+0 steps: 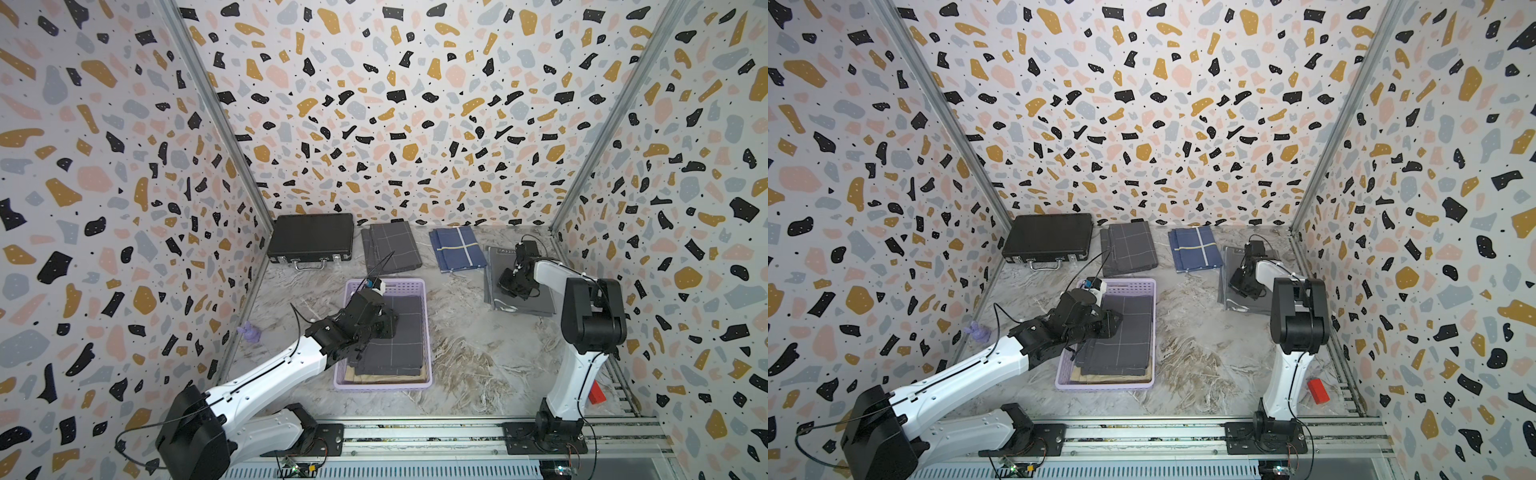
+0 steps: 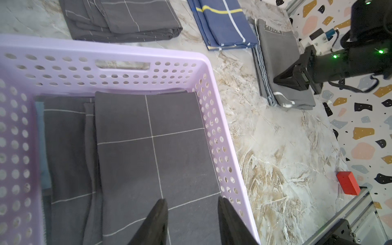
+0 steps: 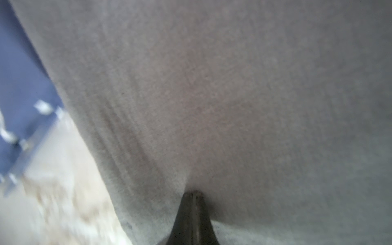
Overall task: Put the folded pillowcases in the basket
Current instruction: Move the pillowcase to the center of the board.
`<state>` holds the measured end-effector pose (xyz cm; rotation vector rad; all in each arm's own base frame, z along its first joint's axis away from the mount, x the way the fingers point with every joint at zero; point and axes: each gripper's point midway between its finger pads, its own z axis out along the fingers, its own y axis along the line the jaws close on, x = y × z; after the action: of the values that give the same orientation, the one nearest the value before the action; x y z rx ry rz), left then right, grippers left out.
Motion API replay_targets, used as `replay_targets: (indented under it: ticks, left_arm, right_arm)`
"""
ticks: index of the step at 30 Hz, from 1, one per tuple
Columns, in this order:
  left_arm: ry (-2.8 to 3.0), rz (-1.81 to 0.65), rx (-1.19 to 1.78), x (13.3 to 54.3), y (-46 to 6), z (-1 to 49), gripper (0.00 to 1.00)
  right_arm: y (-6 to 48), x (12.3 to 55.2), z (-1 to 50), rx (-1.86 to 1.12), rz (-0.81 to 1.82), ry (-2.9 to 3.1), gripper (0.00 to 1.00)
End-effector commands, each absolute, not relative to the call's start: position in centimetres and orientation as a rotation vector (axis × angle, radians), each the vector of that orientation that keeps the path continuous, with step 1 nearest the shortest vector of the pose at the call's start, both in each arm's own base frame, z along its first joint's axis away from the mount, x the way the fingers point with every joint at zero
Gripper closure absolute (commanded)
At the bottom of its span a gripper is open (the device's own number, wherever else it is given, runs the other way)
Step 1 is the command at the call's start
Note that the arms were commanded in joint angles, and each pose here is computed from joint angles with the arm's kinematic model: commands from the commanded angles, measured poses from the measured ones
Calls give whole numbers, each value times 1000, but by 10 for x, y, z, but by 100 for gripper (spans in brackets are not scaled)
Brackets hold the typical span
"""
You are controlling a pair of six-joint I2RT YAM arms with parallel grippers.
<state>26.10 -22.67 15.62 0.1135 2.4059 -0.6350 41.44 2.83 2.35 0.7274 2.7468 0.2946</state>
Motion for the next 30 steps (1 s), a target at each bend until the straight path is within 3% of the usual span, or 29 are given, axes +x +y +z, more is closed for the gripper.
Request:
replay_targets:
  ticks: [1, 8, 15, 19, 23, 26, 30]
  left_arm:
    - [2437, -703, 92, 263, -239, 159, 58]
    - [2460, -753, 120, 264, -261, 165, 58]
    - [2446, -778, 207, 263, -299, 181, 58]
    - [2474, -762, 321, 260, -337, 181, 54]
    - [2508, -761, 429, 262, -379, 170, 50]
    - [2506, -736, 450, 272, -398, 164, 44]
    - [2513, -703, 443, 286, -412, 156, 37]
  right_arm:
    - [39, 339, -1, 788, 281, 2887, 100]
    - [82, 252, 17, 668, 395, 2892, 100]
    - [102, 211, 38, 583, 488, 2871, 100]
    - [107, 202, 46, 553, 558, 2851, 100]
    - [84, 201, 61, 530, 395, 2797, 100]
    - [66, 209, 73, 514, 281, 2725, 92]
    - [62, 233, 72, 487, 209, 2721, 100]
